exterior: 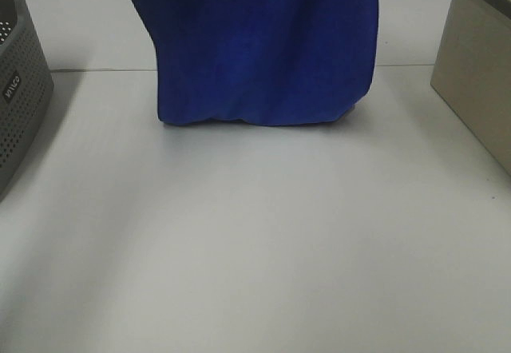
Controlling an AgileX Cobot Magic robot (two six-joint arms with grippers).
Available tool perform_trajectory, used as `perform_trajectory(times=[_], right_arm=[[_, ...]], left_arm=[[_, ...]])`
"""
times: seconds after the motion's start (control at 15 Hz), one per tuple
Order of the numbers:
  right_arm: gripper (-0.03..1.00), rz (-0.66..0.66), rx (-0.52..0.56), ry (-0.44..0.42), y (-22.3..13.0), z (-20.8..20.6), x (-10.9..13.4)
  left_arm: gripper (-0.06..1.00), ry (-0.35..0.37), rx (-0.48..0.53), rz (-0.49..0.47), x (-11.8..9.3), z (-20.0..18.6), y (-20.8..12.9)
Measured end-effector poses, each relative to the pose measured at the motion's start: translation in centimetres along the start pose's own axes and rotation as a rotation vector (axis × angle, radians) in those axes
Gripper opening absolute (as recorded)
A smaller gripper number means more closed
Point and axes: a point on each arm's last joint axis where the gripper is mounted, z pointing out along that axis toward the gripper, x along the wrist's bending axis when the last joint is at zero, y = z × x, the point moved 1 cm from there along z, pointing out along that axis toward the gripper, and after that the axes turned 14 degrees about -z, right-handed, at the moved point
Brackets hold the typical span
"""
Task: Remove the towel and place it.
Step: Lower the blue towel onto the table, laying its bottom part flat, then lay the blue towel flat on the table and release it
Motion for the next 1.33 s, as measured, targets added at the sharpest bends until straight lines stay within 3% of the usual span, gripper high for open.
perform_trajectory(times=[0.07,0.4,0.6,0.87,1.07,1.33], right_arm=[[0.02,0.003,0.024,0.01,-0.9,-0.8,0.5],[0.02,0.07,0.177,0.141,-5.9,-0.1,3.1],[0.02,0.105,0.249,0.198,-9.0,-0.4,4.7],[0.02,0.126,0.261,0.232,-11.2,-2.1,6.2],[0.02,0.158,0.245,0.291,-13.1,-3.9,8.0],[0.02,0.211,0.311,0.372,-17.8,-4.3,10.6]], left_arm=[[0.0,-0.04,0.092,-0.011,-0.6,0.4,-2.1],[0.0,-0.083,0.263,0.044,-1.3,-1.5,-8.2],[0.0,-0.133,0.287,0.101,-2.0,-3.3,-10.3],[0.0,-0.215,0.277,0.079,-3.1,-5.7,-12.2],[0.0,-0.277,0.356,0.034,-4.1,-6.5,-16.5],[0.0,-0.338,0.428,-0.022,-5.3,-8.2,-22.8]])
